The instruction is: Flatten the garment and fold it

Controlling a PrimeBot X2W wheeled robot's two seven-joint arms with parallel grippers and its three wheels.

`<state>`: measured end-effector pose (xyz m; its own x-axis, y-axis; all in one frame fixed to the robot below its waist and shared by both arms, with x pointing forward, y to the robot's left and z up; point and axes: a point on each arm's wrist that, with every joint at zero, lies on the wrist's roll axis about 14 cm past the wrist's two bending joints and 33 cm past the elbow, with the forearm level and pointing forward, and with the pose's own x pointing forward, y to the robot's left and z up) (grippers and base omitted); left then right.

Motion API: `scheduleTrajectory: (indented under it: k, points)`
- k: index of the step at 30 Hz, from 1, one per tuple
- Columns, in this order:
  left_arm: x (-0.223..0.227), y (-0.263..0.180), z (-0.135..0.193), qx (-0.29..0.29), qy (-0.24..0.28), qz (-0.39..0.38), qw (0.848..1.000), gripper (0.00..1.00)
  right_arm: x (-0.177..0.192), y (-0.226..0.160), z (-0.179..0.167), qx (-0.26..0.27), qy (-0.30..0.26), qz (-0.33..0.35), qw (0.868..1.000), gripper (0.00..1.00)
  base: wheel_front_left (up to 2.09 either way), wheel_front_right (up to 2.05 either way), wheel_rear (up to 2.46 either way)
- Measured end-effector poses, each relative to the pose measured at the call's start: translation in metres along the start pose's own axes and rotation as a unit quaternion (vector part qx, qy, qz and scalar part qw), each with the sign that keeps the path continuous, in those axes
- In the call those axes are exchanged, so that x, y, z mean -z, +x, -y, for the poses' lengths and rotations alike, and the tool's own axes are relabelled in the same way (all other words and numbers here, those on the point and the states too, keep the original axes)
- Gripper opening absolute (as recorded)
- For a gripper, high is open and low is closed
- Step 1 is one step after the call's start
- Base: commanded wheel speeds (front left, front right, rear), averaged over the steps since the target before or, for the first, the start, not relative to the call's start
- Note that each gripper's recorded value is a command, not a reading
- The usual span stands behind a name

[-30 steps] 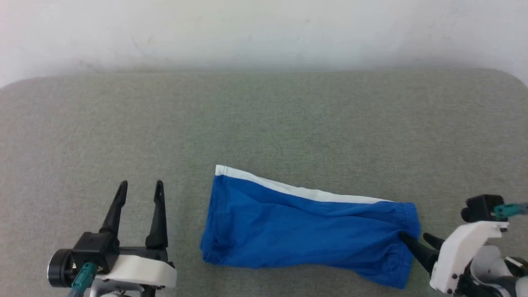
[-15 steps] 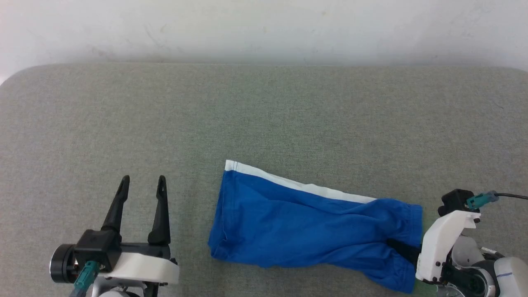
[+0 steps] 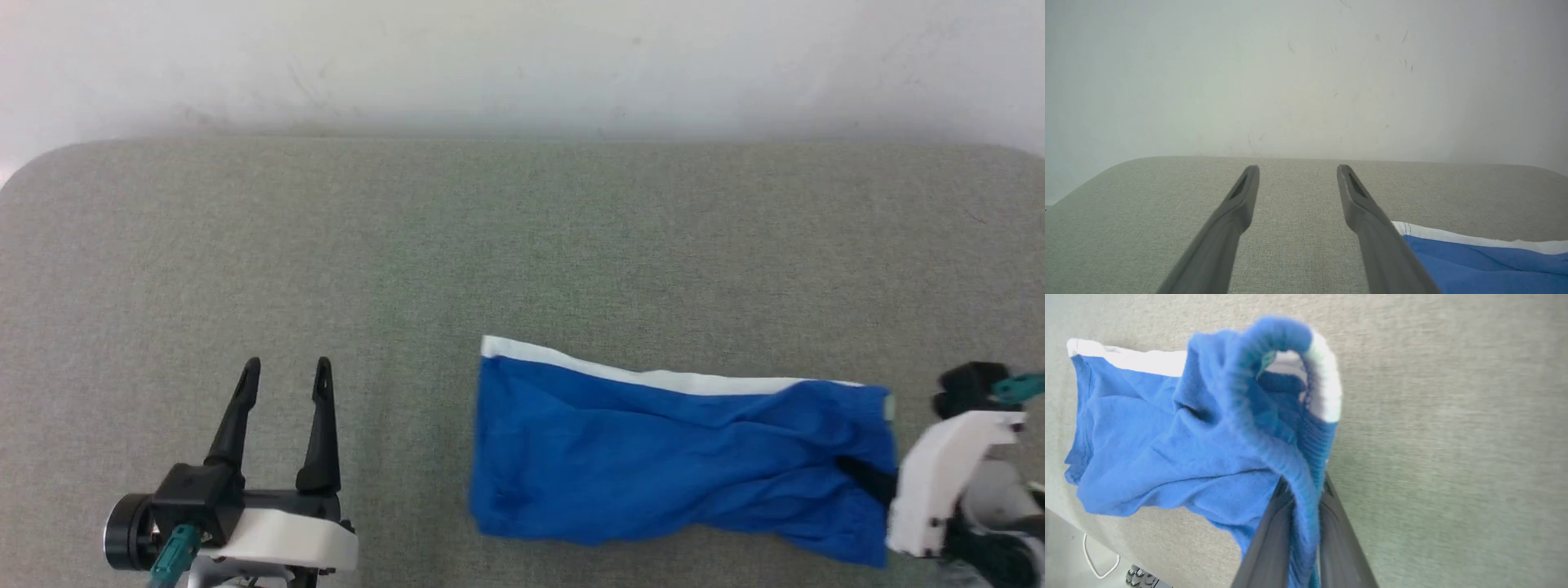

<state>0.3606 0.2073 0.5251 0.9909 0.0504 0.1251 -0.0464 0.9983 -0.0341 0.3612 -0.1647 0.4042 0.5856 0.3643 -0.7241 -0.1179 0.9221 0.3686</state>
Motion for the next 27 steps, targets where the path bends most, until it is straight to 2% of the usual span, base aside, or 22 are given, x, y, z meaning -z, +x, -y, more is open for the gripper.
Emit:
scheduleTrajectory:
  k: [6, 9, 13, 16, 18, 20, 25, 26, 27]
  points:
    - [-0.002, 0.000, 0.004, 0.006, -0.003, 0.004, 1.000, 1.00, -0.008, -0.030, 0.054, 0.070, 0.022, 0.009, 0.997, 0.00, 0.00, 0.00, 0.00]
    - [-0.003, 0.000, 0.004, 0.007, -0.001, 0.005, 1.000, 1.00, -0.008, -0.036, 0.059, 0.065, 0.061, 0.009, 0.996, 0.00, 0.00, 0.00, 0.00]
    - [-0.003, 0.000, 0.007, 0.011, -0.006, 0.006, 1.000, 1.00, -0.005, -0.027, 0.008, -0.043, 0.130, -0.004, 0.991, 0.00, 0.00, 0.00, 0.00]
    - [-0.002, -0.001, 0.009, 0.013, -0.010, 0.005, 1.000, 1.00, -0.011, -0.023, -0.039, -0.133, 0.157, -0.009, 0.979, 0.00, 0.00, 0.00, 0.00]
    - [-0.002, -0.001, 0.010, 0.015, -0.011, 0.004, 1.000, 1.00, -0.015, -0.021, -0.062, -0.173, 0.160, -0.011, 0.972, 0.00, 0.00, 0.00, 0.00]
    - [0.000, 0.000, 0.011, 0.016, -0.009, 0.002, 1.000, 1.00, -0.023, -0.018, -0.076, -0.197, 0.164, 0.003, 0.967, 0.00, 0.00, 0.00, 0.00]
    - [0.003, 0.000, 0.018, 0.026, -0.012, -0.002, 1.000, 1.00, -0.022, 0.007, -0.105, -0.211, 0.146, 0.004, 0.967, 0.00, 0.00, 0.00, 0.00]
    - [0.004, 0.000, 0.018, 0.026, -0.012, -0.003, 1.000, 1.00, -0.018, 0.013, -0.113, -0.215, 0.141, -0.001, 0.966, 0.16, 0.00, 0.00, 0.00]
    - [0.004, -0.001, 0.018, 0.026, -0.012, -0.004, 1.000, 1.00, -0.015, 0.018, -0.119, -0.218, 0.140, -0.003, 0.966, 0.46, 0.00, 0.00, 0.00]
